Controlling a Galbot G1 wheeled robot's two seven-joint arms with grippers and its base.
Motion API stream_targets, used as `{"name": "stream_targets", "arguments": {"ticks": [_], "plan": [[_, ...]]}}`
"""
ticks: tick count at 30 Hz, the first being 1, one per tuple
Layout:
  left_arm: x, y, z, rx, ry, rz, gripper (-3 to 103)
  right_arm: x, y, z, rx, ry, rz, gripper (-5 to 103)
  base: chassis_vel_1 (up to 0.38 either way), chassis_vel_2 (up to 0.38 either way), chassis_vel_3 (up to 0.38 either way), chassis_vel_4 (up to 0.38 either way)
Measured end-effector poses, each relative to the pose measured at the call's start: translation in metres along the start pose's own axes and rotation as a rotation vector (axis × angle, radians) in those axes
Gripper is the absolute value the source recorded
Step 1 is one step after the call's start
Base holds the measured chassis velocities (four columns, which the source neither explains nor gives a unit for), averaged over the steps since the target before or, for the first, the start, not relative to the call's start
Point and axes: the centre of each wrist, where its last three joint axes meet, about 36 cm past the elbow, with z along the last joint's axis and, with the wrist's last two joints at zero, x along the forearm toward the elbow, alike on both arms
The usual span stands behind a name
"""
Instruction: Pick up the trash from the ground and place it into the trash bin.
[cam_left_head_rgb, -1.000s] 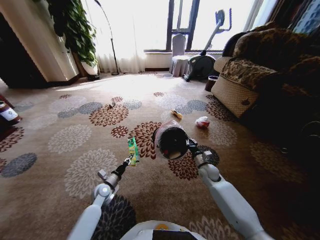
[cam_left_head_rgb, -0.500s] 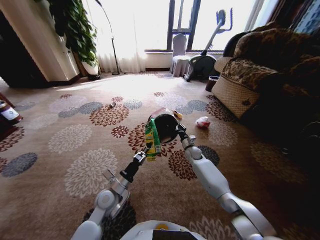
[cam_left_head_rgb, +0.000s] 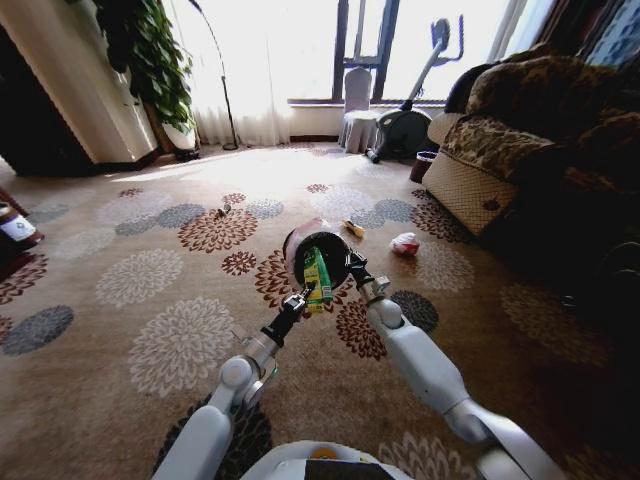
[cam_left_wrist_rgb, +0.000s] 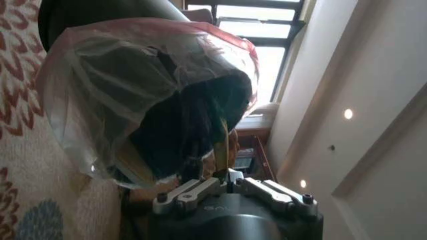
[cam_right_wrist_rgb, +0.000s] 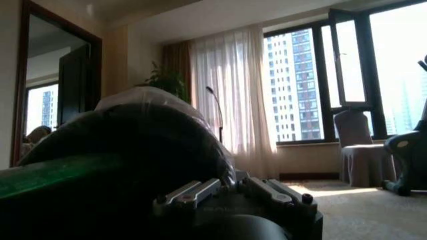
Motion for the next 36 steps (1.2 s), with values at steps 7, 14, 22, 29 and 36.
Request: {"name": "stream_targets", "arguments": {"ticks": [7,14,22,29,36], "plan": [[-0.035,0.004,-0.025,0.049,-0.087,0.028,3,0.006,0.017,-0.004,-0.019,-0.02,-0.041,0,0.0,0.0,0.0,0.0],[-0.035,0.004,-0.018,0.07,-0.114,0.031,30,0.019,0.004,-0.002,-0.007,-0.008,-0.017,0,0.0,0.0,0.0,0.0],[-0.017,0.008,0.001,-0.125,0.005,0.083,57,0.034,-0.003,-0.002,0.001,0.026,0.001,0,0.0,0.0,0.0,0.0],[0.007,0.032,-0.004,-0.679,0.227,0.368,84,0.059,-0.022,-0.014,0.064,0.106,0.009,0,0.0,0.0,0.0,0.0],[0.001,0.007,-0.037,-1.116,0.238,0.55,100,0.093,-0.048,-0.023,0.102,0.184,0.045,0,0.0,0.0,0.0,0.0]]}}
